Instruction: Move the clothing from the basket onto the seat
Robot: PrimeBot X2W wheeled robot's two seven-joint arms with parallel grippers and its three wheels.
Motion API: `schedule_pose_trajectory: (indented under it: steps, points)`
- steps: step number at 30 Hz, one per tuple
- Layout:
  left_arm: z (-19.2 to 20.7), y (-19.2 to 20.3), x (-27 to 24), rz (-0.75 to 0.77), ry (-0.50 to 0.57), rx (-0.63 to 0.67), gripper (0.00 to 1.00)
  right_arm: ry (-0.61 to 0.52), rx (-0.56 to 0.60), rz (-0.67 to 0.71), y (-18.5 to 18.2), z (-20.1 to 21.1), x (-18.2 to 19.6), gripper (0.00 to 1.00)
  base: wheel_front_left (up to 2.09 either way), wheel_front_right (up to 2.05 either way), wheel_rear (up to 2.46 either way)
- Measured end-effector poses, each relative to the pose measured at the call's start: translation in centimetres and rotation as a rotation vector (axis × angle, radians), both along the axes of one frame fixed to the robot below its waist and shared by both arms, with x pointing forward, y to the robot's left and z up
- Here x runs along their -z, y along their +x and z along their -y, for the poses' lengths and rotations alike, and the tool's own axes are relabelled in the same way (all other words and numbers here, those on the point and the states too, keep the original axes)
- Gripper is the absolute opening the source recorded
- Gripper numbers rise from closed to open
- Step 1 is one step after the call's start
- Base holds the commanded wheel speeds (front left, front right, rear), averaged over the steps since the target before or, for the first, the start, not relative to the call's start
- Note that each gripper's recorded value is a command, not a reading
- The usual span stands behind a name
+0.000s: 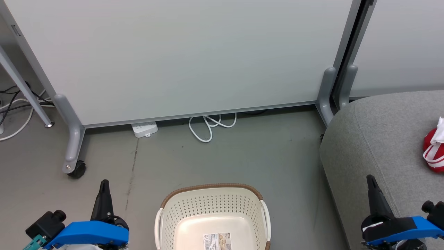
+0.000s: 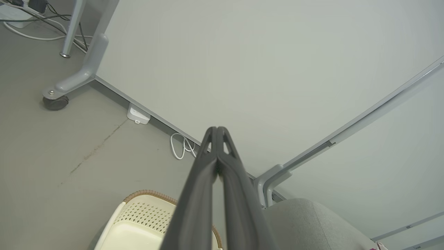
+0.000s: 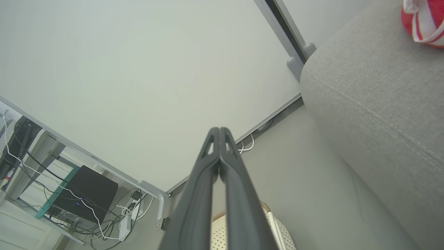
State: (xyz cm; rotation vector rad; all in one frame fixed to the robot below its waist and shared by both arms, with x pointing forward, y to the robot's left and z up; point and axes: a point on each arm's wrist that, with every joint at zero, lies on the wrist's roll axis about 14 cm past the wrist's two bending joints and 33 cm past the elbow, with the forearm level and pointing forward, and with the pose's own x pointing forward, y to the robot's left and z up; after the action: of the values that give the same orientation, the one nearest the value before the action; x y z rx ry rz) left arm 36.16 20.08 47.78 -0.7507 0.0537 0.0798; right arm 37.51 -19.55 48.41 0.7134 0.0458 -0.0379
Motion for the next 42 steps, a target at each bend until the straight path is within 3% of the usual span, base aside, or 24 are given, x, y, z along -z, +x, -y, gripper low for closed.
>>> schedule_pose_trajectory:
  steps: [42]
  points:
    - [-0.2, 1.4, -1.1, 0.031, -0.482, -0.017, 0.00, 0.501, 0.026, 0.009, 0.8, 0.4, -0.8, 0.00, 0.00, 0.00, 0.00]
